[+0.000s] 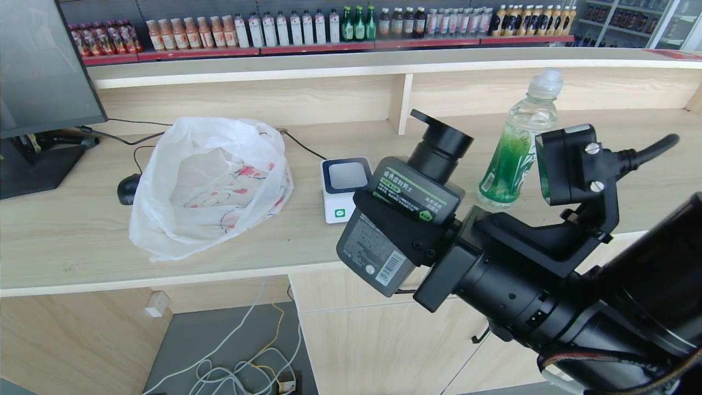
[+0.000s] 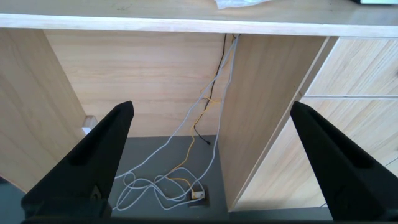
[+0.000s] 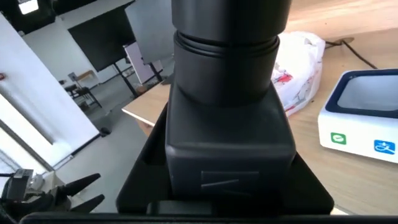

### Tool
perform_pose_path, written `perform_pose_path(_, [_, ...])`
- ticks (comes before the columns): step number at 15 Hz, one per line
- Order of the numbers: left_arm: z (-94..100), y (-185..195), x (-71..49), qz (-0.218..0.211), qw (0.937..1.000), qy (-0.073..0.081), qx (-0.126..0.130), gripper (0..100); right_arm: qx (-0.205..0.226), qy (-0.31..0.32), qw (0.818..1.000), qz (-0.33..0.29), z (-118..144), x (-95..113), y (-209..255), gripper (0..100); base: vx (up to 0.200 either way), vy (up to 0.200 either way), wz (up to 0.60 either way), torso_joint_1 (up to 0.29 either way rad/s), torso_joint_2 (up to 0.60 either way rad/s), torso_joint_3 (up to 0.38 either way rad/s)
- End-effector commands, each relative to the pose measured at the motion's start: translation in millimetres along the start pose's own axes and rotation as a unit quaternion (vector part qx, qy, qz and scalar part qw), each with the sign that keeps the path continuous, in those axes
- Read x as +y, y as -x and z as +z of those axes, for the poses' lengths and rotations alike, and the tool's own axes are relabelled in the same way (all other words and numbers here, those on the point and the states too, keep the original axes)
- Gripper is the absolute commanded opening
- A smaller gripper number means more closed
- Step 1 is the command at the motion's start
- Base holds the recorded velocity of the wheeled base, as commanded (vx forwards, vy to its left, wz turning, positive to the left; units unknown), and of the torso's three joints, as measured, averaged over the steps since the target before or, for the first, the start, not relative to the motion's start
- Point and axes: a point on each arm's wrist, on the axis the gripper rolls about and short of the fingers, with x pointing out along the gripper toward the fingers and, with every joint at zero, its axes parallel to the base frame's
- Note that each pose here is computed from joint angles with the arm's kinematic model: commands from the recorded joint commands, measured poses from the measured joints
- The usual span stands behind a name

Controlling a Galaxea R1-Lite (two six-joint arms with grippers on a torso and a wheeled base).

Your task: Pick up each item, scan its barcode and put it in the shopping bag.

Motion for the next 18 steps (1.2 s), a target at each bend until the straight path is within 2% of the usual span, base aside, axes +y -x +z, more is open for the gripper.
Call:
perform_pose_path(1, [0.0, 0, 0.0, 0.0, 1.0, 0.0, 0.0, 100, 0.009, 0.022, 0.999, -0.033, -7, -3, 4, 0, 0.0, 0.0, 0.0, 0.0, 0.0, 0.0])
perform_pose_path(3, [0.0, 0, 0.0, 0.0, 1.0, 0.0, 0.0, 100, 0.014, 0.041, 0.997, -0.068, -11, -6, 8, 0, 0.0, 0.0, 0.0, 0.0, 0.0, 0.0])
perform_pose_path(5, [0.0, 0, 0.0, 0.0, 1.0, 0.0, 0.0, 100, 0.014, 0.102, 0.986, -0.128, -13, -9, 6, 0, 0.0, 0.0, 0.0, 0.0, 0.0, 0.0])
perform_pose_path(7, [0.0, 0, 0.0, 0.0, 1.0, 0.0, 0.0, 100, 0.02, 0.143, 0.978, -0.148, -15, -11, 6, 0, 0.0, 0.0, 0.0, 0.0, 0.0, 0.0])
perform_pose_path(8, [0.0, 0, 0.0, 0.0, 1.0, 0.0, 0.0, 100, 0.018, 0.168, 0.966, -0.195, -16, -15, 2, 0, 0.0, 0.0, 0.0, 0.0, 0.0, 0.0])
perform_pose_path(9, [0.0, 0, 0.0, 0.0, 1.0, -0.001, 0.0, 100, 0.013, 0.174, 0.962, -0.209, -16, -16, -4, 0, 0.0, 0.0, 0.0, 0.0, 0.0, 0.0])
perform_pose_path(11, [0.0, 0, 0.0, 0.0, 1.0, -0.001, 0.0, 100, -0.001, 0.225, 0.945, -0.236, -9, -25, -18, 0, 0.0, 0.0, 0.0, 0.0, 0.0, 0.0])
perform_pose_path(12, [0.0, 0, 0.0, 0.0, 1.0, -0.001, 0.0, 100, -0.005, 0.229, 0.944, -0.238, -9, -26, -20, 0, 0.0, 0.0, 0.0, 0.0, 0.0, 0.0])
perform_pose_path(15, [0.0, 0, 0.0, 0.0, 1.0, -0.001, 0.0, 100, -0.039, 0.302, 0.905, -0.296, 6, -59, -34, 0, 0.0, 0.0, 0.0, 0.0, 0.0, 0.0])
perform_pose_path(18, [0.0, 0, 0.0, 0.0, 1.0, 0.001, 0.0, 100, -0.047, 0.347, 0.88, -0.32, 10, -68, -36, 0, 0.0, 0.0, 0.0, 0.0, 0.0, 0.0])
